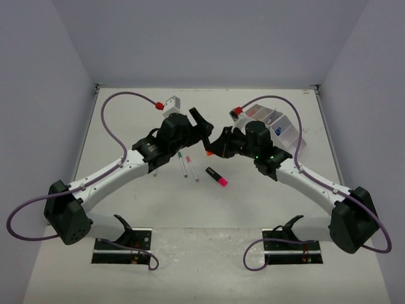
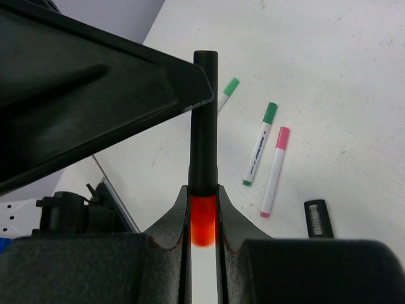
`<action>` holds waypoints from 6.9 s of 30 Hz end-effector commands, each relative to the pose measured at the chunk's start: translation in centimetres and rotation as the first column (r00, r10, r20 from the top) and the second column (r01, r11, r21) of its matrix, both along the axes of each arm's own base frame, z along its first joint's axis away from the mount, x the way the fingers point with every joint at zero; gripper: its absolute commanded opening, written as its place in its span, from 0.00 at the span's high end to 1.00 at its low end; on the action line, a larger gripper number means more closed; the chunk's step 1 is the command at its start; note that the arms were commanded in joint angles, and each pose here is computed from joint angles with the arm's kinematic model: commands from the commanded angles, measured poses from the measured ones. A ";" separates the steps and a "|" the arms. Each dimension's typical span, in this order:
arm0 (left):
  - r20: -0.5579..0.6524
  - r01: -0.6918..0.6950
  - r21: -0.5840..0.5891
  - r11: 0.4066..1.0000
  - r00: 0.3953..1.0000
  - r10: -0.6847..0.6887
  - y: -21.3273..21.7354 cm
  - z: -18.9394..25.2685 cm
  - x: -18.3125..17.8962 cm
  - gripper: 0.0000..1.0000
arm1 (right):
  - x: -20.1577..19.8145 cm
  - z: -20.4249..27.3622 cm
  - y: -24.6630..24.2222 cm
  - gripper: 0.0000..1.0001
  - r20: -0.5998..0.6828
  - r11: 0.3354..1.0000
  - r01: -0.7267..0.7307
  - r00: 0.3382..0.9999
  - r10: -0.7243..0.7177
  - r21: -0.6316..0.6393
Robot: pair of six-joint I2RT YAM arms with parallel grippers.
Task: Sort the stationery into containers
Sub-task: Place the pen in the storage box, then pick up the pen from the center of the board, then place the pen in the storage box.
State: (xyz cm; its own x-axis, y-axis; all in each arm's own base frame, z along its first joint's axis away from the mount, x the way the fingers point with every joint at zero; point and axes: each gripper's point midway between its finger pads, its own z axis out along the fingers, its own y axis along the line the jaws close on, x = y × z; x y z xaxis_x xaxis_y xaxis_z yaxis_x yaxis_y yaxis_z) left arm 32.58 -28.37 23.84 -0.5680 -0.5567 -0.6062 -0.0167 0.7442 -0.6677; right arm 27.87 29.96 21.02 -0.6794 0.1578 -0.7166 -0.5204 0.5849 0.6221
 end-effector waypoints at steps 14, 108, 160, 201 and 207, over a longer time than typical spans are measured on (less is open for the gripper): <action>0.184 -0.016 0.264 0.964 0.982 -0.034 5.2 5.7 -1.3 0.00 | -0.2 -1.7 -20.4 1.00 -0.129 0.772 0.623 0.761 -0.635 -0.122; -0.424 -0.032 0.505 0.863 0.861 0.280 -4.8 -20.4 -6.0 0.34 | 2.3 4.2 -23.4 0.01 0.006 0.816 0.577 0.816 -0.578 -0.039; -0.270 0.022 0.107 0.994 0.963 0.007 -6.6 -6.1 -7.3 1.00 | -3.9 -5.9 -5.5 0.44 0.092 0.942 0.129 0.990 -0.106 -0.310; 0.084 -0.075 0.307 0.949 0.995 0.052 5.5 2.0 -7.7 0.00 | 4.6 -1.3 -29.1 1.00 -0.075 0.613 0.729 0.623 -0.779 -0.304; 0.085 -0.050 0.357 0.933 0.996 0.021 6.4 1.8 -8.1 0.00 | 5.6 -2.1 -31.3 1.00 -0.106 0.573 0.736 0.578 -0.809 -0.361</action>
State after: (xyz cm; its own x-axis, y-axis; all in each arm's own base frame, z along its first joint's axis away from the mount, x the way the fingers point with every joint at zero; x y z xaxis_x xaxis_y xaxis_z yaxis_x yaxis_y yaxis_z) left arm 24.44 -23.70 25.34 -0.5186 -0.3707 -0.7705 -0.0137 0.9047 -0.4259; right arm 32.89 0.24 18.42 -0.5281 0.5550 -0.6427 0.3176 0.8310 0.4567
